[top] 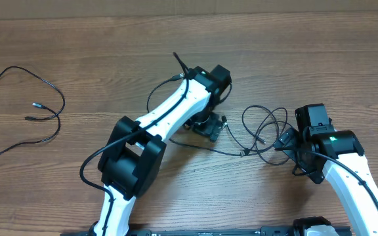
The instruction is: Untangle cables
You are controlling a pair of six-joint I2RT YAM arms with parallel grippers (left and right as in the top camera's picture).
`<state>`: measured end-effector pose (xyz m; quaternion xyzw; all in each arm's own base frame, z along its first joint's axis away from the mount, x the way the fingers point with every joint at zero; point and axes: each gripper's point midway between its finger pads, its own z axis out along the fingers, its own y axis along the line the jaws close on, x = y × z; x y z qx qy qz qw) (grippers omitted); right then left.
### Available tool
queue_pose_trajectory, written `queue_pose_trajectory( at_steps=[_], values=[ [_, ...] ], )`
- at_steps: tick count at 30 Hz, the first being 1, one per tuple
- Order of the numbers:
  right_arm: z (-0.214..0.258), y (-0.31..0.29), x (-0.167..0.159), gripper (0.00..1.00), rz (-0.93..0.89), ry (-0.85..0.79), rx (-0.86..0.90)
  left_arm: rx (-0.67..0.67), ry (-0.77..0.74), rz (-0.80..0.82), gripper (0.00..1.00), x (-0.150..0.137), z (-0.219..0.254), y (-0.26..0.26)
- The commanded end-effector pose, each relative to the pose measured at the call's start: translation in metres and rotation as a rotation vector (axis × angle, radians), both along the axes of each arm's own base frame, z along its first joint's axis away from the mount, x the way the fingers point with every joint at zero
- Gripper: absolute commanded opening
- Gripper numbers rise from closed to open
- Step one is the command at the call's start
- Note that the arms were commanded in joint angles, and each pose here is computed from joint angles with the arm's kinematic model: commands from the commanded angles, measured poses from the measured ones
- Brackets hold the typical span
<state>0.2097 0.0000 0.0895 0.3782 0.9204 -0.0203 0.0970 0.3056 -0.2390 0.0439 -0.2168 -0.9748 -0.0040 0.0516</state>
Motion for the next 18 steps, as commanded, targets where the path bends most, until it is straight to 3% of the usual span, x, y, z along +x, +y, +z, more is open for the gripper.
queue_pose_trajectory(
  at_steps=[1,4,12,18],
  values=[
    [0.007,-0.001,0.005,1.00,-0.017,-0.031,0.000,-0.404,0.179,-0.004,1.00,-0.023,0.021,-0.070],
    [0.006,0.002,0.004,1.00,-0.044,-0.031,0.026,-0.557,0.208,-0.053,1.00,-0.030,0.033,-0.100],
    [0.006,0.006,0.004,1.00,-0.057,-0.031,0.049,-0.552,0.076,-0.202,1.00,-0.028,0.028,-0.126],
    [0.006,0.005,0.002,1.00,-0.062,-0.024,0.048,-0.649,-0.039,-0.239,0.99,-0.010,0.037,-0.156]
  ],
)
